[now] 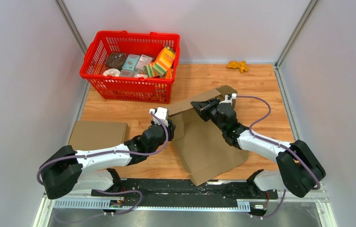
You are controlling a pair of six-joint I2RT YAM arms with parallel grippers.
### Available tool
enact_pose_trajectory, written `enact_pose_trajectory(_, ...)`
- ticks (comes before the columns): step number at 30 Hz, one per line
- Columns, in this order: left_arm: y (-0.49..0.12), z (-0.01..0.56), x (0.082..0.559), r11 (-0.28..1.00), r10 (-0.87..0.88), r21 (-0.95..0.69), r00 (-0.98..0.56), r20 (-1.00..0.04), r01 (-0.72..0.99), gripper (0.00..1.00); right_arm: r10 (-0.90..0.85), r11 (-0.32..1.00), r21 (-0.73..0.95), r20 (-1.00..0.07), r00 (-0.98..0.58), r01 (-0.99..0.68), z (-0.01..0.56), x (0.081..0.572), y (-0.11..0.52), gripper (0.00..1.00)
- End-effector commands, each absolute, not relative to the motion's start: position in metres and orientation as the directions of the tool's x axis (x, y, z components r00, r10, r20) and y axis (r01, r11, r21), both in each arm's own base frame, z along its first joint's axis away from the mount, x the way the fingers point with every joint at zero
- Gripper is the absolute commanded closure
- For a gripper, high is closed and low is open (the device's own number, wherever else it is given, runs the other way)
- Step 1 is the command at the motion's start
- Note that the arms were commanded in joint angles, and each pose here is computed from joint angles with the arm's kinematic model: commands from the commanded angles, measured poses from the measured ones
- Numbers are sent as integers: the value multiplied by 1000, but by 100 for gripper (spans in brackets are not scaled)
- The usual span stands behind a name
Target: Fold the paper box
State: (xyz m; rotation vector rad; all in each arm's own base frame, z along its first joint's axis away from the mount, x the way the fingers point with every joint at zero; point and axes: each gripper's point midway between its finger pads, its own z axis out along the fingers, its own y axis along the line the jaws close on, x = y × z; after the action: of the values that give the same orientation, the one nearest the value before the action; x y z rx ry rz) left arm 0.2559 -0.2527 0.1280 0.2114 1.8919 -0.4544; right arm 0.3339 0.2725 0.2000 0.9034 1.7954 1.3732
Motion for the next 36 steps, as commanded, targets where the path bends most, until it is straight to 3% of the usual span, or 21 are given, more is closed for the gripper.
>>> enact_pose_trajectory(1,-266,139,262,903,-111,-232,-326,-939,363,57,857,179,981,-115,-502,81,212,333,267,100)
enact_pose_trajectory(4,-265,130,260,917,-97,-213,-331,-939,337,57,857,171,982,-104,-505,87,212,332,268,100)
enact_pose_trajectory(9,-261,120,264,935,-106,-208,-335,-936,288,45,855,208,972,-129,-502,105,197,328,263,100)
enact_pose_trajectory(14,-246,117,273,977,-83,-137,-300,-950,165,47,856,213,968,-118,-504,135,184,321,258,100)
enact_pose_trajectory(19,-248,125,281,994,-68,-88,-262,-963,66,52,855,203,971,-114,-506,123,196,323,261,100)
enact_pose_trajectory(26,-249,132,290,998,-50,-54,-222,-974,13,70,854,173,974,-74,-514,147,202,323,264,100)
enact_pose_trajectory(28,-252,131,286,996,-32,-50,-222,-975,76,66,857,172,974,-73,-510,149,204,323,262,100)
enact_pose_trajectory(32,-265,130,273,953,-104,-168,-250,-963,251,43,848,189,970,-81,-523,156,207,324,263,100)
enact_pose_trajectory(36,-252,122,278,953,-117,-185,-272,-955,240,39,847,164,969,-43,-530,183,209,324,266,100)
